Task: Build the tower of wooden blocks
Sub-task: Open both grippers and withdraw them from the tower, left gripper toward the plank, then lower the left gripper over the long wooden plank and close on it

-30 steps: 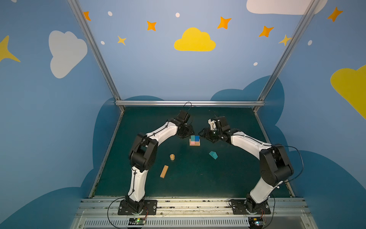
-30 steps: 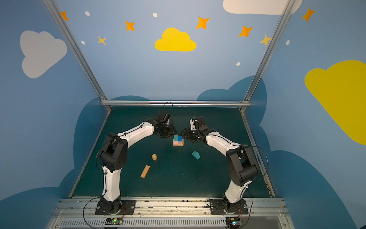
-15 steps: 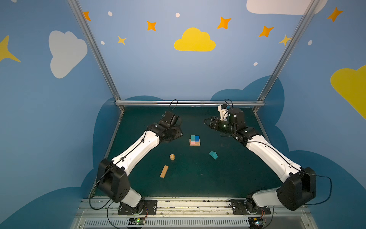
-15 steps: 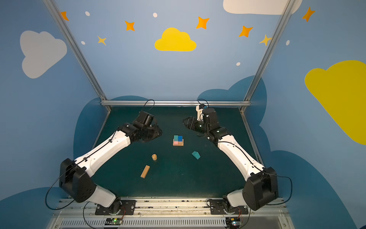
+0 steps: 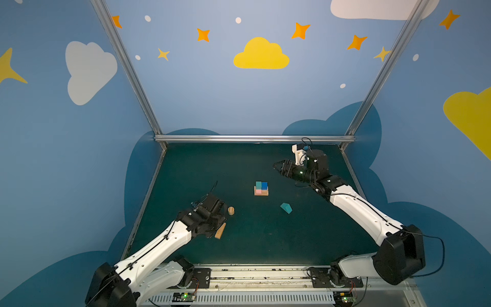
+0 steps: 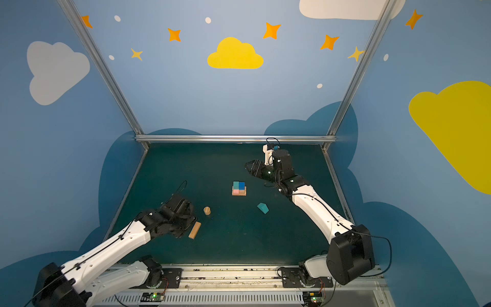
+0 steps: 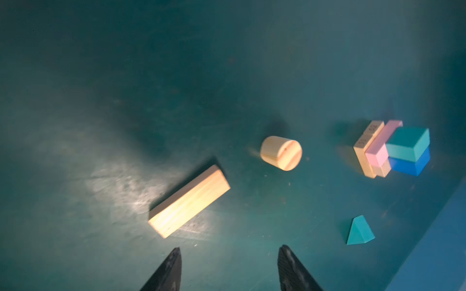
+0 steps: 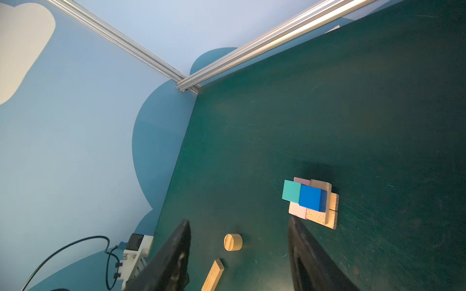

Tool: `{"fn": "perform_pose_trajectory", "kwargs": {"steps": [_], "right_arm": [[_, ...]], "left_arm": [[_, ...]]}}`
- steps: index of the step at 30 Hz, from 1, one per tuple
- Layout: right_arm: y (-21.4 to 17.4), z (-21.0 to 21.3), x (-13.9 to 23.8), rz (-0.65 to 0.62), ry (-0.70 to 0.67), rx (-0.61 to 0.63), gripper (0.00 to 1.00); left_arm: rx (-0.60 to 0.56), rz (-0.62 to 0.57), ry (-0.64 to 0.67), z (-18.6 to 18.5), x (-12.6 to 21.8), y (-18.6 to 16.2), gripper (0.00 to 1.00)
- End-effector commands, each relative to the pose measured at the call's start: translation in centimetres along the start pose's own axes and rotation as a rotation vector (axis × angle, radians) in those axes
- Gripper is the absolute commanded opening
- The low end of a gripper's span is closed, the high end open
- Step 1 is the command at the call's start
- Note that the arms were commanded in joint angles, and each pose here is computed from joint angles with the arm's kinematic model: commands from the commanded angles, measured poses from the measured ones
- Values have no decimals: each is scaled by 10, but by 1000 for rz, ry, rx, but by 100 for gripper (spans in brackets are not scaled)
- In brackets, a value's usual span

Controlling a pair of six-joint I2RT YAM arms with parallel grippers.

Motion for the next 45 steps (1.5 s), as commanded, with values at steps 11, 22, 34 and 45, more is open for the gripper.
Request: {"fn": "perform_pose_trajectory", "kwargs": {"steps": [11,22,34,45], "right_arm": [[0,-4,-8,-2,17,-12,59],[-2,-7,-13,9,18,-20,59],[-3,-10,-14,14,14,-27,59],[-3,-13,-14,13,12,-33,59]], "left_arm": [[248,-21,4,25,-20,-1,64],[315,19,-31,28,-27,-5,69],[301,52,-9,22,-39,-16,77],[295,41,40,27,-51,-20,81]]}}
Point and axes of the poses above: each gripper's point midway between its finger pads, its own x axis back along the fingers, its own z axis along the line the jaws close on, y = z × x, the point moved 8 cm from there along x, back along the fingers, and after that the axes turned 14 degrees about x, right-handed, at the moved point
